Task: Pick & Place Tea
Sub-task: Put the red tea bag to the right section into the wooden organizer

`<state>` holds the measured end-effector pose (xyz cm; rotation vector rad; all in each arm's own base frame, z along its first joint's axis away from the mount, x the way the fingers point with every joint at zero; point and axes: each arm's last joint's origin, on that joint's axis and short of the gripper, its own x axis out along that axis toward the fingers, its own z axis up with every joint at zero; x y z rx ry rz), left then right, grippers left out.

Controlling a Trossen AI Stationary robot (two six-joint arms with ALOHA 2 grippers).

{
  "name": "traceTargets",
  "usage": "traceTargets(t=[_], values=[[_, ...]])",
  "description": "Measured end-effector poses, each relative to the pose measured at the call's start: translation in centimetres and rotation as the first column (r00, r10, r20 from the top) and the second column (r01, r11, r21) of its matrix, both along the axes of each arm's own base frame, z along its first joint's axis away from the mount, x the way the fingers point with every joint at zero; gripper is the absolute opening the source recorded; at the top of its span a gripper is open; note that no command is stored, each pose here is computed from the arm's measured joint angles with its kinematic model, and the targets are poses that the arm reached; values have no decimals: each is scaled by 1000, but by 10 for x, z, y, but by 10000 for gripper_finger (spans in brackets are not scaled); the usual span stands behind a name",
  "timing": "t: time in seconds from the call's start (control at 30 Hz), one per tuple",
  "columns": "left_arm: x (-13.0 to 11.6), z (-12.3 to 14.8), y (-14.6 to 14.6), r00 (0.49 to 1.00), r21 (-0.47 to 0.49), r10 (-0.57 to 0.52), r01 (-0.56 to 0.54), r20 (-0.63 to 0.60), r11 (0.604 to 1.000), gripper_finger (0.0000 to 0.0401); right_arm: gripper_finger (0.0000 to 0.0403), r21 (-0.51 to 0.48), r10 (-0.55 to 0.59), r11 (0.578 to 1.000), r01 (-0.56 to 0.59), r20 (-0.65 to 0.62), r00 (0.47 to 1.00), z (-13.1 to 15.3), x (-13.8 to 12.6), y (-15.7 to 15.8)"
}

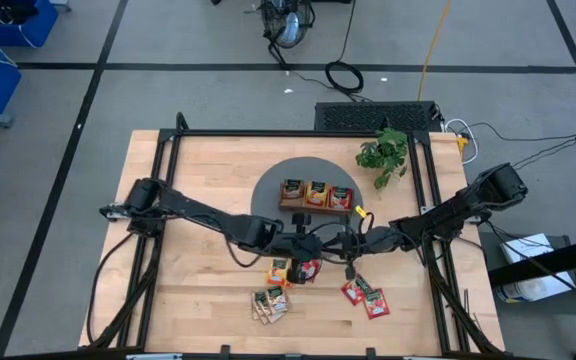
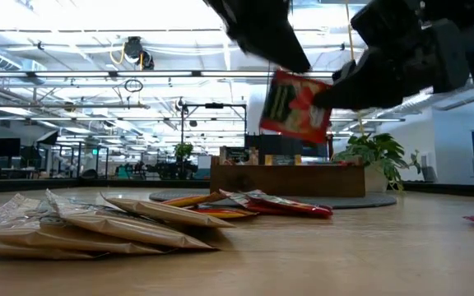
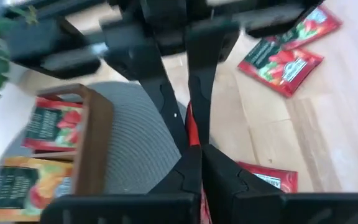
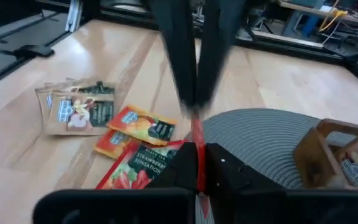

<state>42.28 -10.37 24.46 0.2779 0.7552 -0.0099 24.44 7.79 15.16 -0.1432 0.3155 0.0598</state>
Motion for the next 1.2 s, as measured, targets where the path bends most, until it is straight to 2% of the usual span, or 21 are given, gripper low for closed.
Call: traceTargets(t=[0.13, 0.3, 0.37, 0.5, 0.57, 0.73, 0.87, 0.93, 1.0, 1.2], values=[[-20, 29, 0, 1000, 9, 8, -8, 5, 1000, 58, 14, -7, 0, 1000, 0, -23, 1000, -4, -1, 0], [-38, 55, -4, 999, -39, 23, -21, 40, 999, 122, 10, -18, 7, 1000, -7, 1, 1000, -1, -1, 0], [-44, 54, -10, 999, -53, 0, 2, 40, 999, 145, 10, -33, 21, 999, -19, 46, 999, 4, 0, 1], [-56, 33, -24, 998, -7, -48, 48, -33, 999, 184, 12, -42, 56, 998, -50, 178, 982, 22, -2, 7], [-65, 34, -32, 999, 14, -47, 47, 11, 999, 199, 12, -58, 82, 996, -70, 242, 967, 32, -6, 11], [-84, 50, -53, 967, 88, -103, 85, 234, 992, 213, 11, -86, 132, 991, -106, 390, 911, 48, -24, 16], [-87, 60, -58, 898, 110, -110, 69, 425, 992, 214, 11, -87, 194, 981, -175, 521, 831, 51, -41, 16], [-86, 55, -57, 884, 129, -124, 72, 451, 989, 214, 11, -93, 245, 968, -235, 569, 785, 50, -47, 15], [-79, 50, -52, 871, 116, -139, 95, 472, 989, 214, 11, -102, 267, 961, -257, 590, 762, 49, -51, 14], [-56, 30, -34, 857, 39, -124, 121, 501, 992, 214, 11, -162, 309, 951, -264, 553, 774, 40, -40, 20]])
